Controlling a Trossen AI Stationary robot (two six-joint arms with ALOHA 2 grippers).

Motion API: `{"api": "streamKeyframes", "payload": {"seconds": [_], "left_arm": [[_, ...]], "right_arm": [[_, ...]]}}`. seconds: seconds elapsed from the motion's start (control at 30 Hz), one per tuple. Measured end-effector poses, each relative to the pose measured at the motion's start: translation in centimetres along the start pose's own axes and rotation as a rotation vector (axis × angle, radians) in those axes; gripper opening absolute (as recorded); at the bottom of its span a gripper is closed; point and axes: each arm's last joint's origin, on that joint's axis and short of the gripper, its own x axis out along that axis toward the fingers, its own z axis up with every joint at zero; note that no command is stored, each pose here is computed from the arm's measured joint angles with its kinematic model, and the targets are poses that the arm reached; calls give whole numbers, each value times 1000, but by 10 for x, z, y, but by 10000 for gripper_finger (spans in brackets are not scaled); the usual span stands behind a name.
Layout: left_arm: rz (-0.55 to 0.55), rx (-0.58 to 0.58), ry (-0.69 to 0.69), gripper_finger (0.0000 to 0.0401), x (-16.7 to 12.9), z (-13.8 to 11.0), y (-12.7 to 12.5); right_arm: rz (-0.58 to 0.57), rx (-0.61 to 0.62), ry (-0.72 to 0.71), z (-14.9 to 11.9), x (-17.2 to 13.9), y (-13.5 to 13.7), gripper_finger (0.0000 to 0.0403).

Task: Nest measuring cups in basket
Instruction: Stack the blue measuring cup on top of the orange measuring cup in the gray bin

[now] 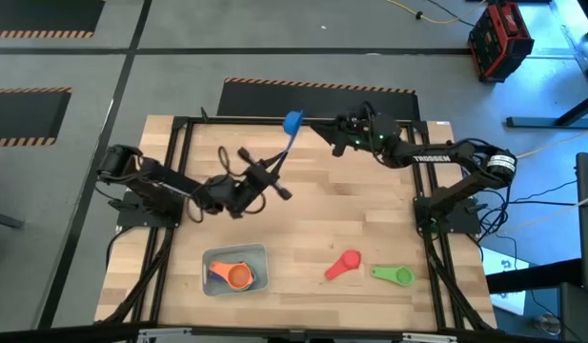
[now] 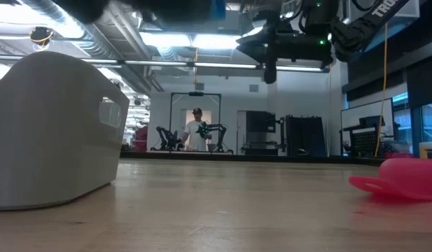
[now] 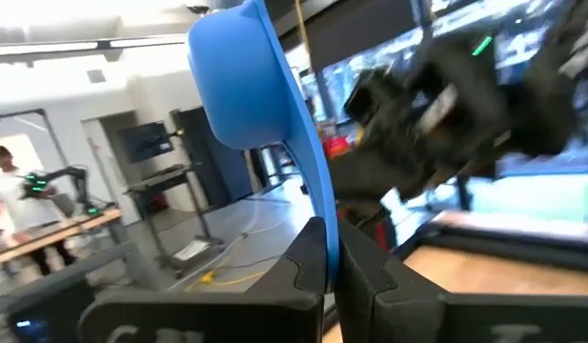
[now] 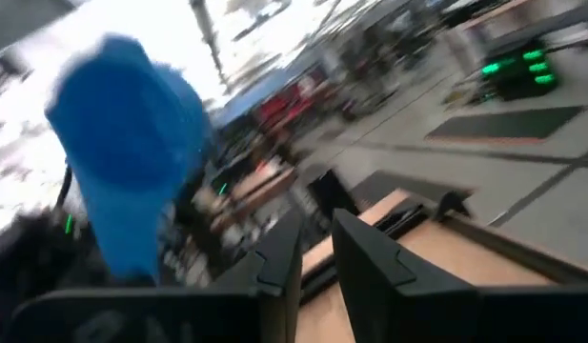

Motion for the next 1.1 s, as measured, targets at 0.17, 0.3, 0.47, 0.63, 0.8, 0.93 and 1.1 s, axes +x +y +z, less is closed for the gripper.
{"api": "streamKeyframes", "payload": {"seconds": [0.17, 0.3, 0.47, 0.63, 0.8, 0.93, 1.1], "left_arm": [[-47, -104, -10, 0, -42, 32, -1], [-126, -234, -4, 0, -81, 52, -3], [-236, -423, 27, 0, -126, 67, -4], [-328, -588, 79, 0, -165, 74, -4], [-442, -731, 119, 0, -196, 79, -2], [-527, -878, 172, 1, -215, 79, -2], [-690, -1052, 272, 1, -230, 73, -8]], "right_arm": [[162, -61, 162, -5, -2, -1, 67], [273, -128, 259, -11, -3, 1, 67], [358, -217, 324, -21, -2, 8, 64], [422, -285, 365, -30, -2, 16, 29], [445, -311, 400, -39, -1, 22, 8], [448, -282, 466, -49, -1, 26, 9], [479, -285, 563, -66, -3, 36, 6]]}}
